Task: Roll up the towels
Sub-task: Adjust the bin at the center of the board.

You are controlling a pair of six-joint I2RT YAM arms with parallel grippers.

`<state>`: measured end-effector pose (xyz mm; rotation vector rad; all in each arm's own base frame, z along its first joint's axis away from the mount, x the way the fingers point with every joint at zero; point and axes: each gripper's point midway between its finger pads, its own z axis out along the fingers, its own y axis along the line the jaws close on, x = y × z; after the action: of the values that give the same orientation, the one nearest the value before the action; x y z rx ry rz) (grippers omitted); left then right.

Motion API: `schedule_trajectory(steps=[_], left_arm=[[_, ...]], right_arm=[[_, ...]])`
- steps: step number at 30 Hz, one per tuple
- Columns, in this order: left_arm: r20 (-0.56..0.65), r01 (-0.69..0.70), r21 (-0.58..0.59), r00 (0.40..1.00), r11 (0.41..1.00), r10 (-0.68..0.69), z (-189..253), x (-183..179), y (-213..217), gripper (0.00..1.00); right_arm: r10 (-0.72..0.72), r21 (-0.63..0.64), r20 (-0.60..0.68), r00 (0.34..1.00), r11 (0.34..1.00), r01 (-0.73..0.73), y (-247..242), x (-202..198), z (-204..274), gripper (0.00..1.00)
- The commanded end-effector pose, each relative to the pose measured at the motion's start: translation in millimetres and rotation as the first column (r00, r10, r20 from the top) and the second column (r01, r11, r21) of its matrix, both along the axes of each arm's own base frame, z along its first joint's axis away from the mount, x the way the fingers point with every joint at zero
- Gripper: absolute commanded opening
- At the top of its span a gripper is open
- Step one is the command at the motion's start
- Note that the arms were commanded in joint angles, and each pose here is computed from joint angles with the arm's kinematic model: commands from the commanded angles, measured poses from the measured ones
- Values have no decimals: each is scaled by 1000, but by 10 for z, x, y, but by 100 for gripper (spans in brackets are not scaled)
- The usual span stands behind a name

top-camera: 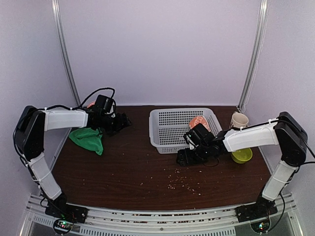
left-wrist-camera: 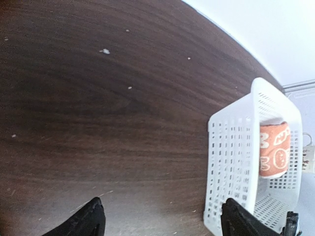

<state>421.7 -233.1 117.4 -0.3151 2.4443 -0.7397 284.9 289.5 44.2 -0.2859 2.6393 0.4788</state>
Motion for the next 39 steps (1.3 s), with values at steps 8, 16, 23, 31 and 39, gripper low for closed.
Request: schedule_trajectory(steps=[8,16,23,31,39], left_arm=[[88,214,-129,975,968,-204,296,294,-1069,87],[2,241,-121,970,963,-243,-50,239,-1341,77],[23,203,-128,979,971,-202,-34,364,-1365,51],[69,146,-122,988,982,-138,128,521,-1375,21],[80,124,-106,990,987,-116,172,649,-1404,8]], right_arm=[[-1,55,25,1000,998,0,30,-26,149,93],[47,76,31,998,996,-49,73,-73,355,93],[84,84,37,996,993,-87,65,-138,537,93],[107,63,53,993,992,-111,-1,-167,704,93],[113,92,90,990,988,-121,-54,-119,1038,93]])
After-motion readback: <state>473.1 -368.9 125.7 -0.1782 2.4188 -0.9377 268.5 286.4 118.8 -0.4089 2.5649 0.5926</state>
